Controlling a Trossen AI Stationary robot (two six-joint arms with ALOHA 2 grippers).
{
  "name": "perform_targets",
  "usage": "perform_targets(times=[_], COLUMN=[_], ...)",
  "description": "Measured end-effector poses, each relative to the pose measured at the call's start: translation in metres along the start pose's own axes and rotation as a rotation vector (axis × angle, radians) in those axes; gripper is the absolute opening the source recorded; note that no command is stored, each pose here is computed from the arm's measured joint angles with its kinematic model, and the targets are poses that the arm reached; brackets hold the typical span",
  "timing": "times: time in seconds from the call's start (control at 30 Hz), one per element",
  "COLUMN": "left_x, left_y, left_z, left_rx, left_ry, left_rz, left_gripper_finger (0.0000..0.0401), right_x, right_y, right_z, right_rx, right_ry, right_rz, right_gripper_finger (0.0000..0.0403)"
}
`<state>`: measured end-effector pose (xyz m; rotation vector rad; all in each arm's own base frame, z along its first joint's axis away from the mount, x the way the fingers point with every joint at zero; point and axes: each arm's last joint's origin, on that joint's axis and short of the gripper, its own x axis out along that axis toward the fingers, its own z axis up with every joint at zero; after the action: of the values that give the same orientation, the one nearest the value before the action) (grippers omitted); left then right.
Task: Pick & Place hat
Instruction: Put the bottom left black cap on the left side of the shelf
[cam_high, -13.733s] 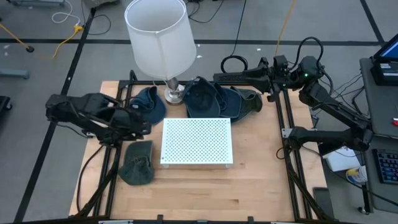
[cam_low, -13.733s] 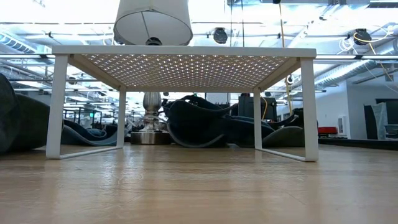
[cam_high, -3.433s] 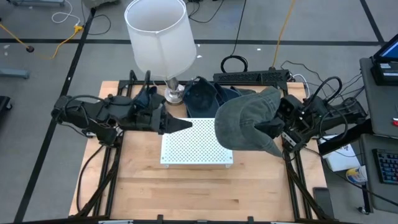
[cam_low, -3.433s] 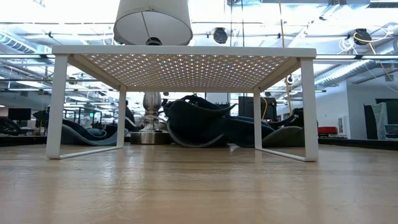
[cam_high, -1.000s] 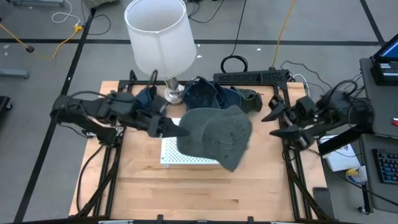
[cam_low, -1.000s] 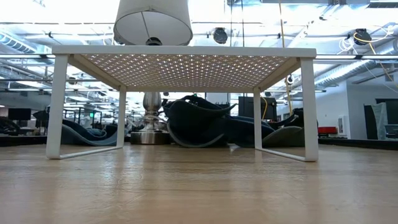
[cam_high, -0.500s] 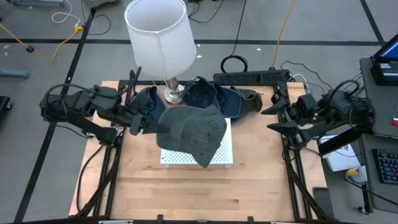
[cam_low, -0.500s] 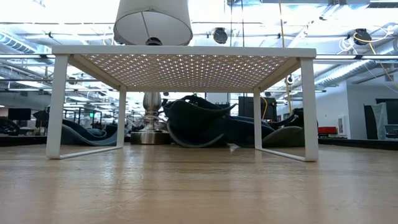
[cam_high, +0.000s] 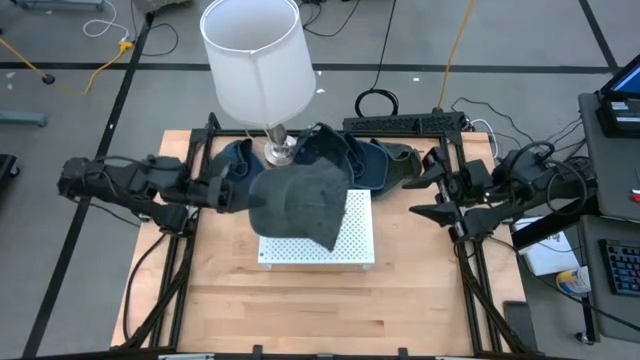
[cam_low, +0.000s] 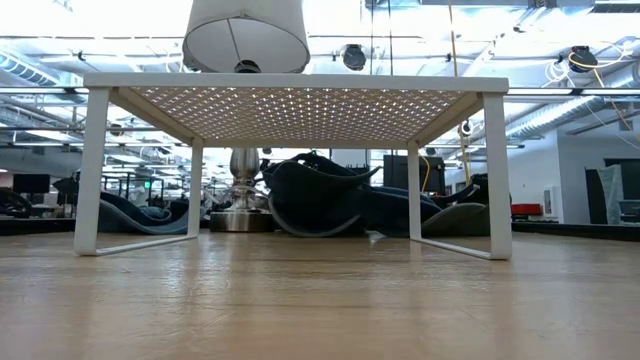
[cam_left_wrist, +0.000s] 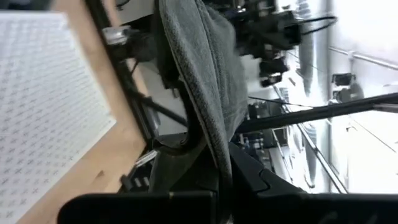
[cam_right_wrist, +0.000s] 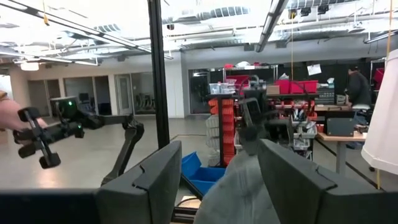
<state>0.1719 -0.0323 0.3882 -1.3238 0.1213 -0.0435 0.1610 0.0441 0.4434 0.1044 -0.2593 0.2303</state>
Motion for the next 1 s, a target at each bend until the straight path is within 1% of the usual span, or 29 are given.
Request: perform_targets(times=[0.17,0.3,0.43,0.57,0.73,0.8,0.9,1.0], left_x=[-0.006,-0.01,-0.014,-0.016,-0.017,-0.019,-0.021,-0.024], left_y=[0.03,0.057,0.084,0.111,0.148,0.16,0.178,0.189], left_z=[-0.004,-0.007,-0.01,-0.015,-0.022,-0.024,-0.029,-0.031], left_rx=[-0.061,-0.103,-0.141,-0.172,-0.202,-0.215,-0.232,-0.238], left_ry=[-0.031,-0.043,-0.03,-0.014,-0.016,-0.008,-0.001,-0.003], left_rz=[-0.062,-0.091,-0.105,-0.154,-0.179,-0.203,-0.211,-0.242], left_gripper_finger=[0.0007,0.0007,0.0007,0.0007,0.0007,0.0007,0.0007,0.0007], right_x=[0.0,0.0,0.0,0.0,0.001,0.001,0.002,0.003], right_y=[0.0,0.0,0.0,0.0,0.0,0.0,-0.001,-0.002], right_z=[0.0,0.003,0.003,0.003,0.003,0.003,0.002,0.001], right_rx=[-0.015,-0.019,-0.019,-0.019,-0.019,-0.019,-0.012,0.005], right_ry=[-0.007,-0.037,-0.037,-0.037,-0.036,-0.035,-0.032,-0.031], right_rz=[-0.002,-0.001,-0.001,-0.001,-0.002,-0.005,-0.046,-0.058], right_gripper_finger=[0.0208,0.0208,0.0208,0.0208,0.0208,0.0208,0.0208,0.0208])
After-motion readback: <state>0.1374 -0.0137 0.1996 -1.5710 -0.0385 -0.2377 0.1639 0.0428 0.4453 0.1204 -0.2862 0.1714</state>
